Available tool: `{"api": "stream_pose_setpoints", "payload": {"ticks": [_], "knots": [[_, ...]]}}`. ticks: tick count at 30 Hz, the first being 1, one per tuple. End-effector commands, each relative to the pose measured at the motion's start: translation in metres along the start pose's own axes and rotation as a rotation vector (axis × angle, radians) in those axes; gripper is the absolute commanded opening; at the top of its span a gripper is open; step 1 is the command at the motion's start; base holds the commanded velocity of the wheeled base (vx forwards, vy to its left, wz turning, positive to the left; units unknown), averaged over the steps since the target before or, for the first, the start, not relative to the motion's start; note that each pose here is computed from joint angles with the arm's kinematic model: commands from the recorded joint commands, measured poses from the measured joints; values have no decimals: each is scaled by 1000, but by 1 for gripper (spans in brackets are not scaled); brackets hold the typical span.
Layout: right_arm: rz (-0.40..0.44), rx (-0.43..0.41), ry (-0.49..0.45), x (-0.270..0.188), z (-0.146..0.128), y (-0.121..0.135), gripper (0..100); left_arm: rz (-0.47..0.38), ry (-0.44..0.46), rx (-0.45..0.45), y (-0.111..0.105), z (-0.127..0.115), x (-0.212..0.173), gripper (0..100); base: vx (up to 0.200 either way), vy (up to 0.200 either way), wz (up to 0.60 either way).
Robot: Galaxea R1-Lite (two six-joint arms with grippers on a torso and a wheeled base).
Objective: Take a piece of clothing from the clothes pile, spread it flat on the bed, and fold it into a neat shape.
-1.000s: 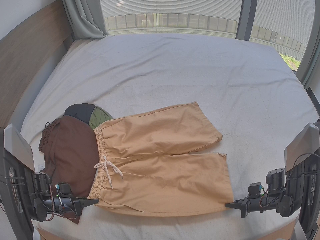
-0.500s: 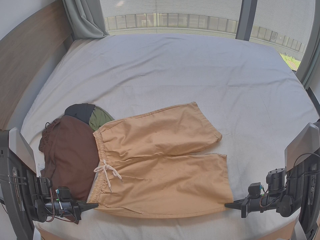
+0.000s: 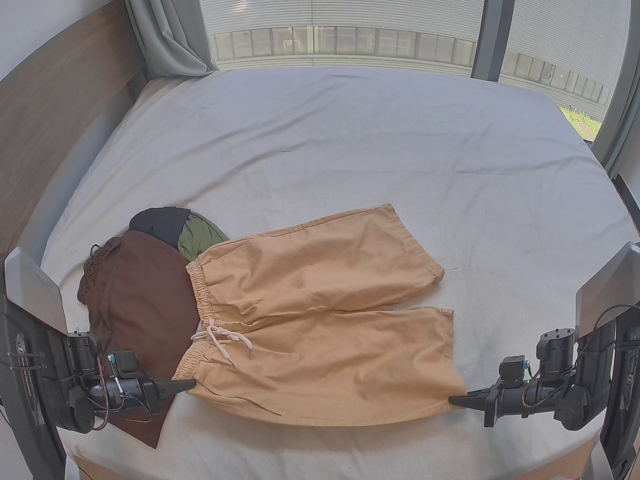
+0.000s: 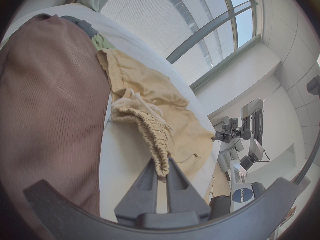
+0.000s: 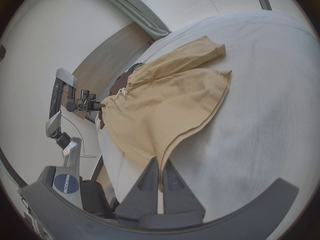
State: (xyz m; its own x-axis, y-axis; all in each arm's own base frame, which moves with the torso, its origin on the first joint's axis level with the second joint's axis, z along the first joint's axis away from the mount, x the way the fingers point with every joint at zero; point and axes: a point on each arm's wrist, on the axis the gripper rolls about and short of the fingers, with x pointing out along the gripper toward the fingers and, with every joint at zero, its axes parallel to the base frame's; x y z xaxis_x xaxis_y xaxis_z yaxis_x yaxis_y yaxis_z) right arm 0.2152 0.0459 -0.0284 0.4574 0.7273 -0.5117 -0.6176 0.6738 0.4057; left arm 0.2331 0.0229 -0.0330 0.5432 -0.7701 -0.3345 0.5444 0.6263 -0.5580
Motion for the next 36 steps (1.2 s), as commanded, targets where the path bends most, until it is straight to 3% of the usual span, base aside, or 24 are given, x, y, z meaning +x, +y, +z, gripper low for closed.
{"api": "stream_pose_setpoints", "payload": {"ticks": [1, 11, 23, 36], "knots": [[7, -12, -49, 1, 13, 2, 0, -12, -45, 70, -3, 19, 2, 0, 0, 0, 0], [22, -14, -111, -3, 27, 3, 0, -12, -89, 108, 2, 37, 9, 0, 0, 0, 0], [45, 32, -197, -12, 50, 13, 0, -54, -129, 69, -20, 59, 7, 0, 0, 0, 0], [49, 28, -233, -17, 58, 17, 0, -28, -151, 15, -30, 67, 11, 0, 0, 0, 0]]}}
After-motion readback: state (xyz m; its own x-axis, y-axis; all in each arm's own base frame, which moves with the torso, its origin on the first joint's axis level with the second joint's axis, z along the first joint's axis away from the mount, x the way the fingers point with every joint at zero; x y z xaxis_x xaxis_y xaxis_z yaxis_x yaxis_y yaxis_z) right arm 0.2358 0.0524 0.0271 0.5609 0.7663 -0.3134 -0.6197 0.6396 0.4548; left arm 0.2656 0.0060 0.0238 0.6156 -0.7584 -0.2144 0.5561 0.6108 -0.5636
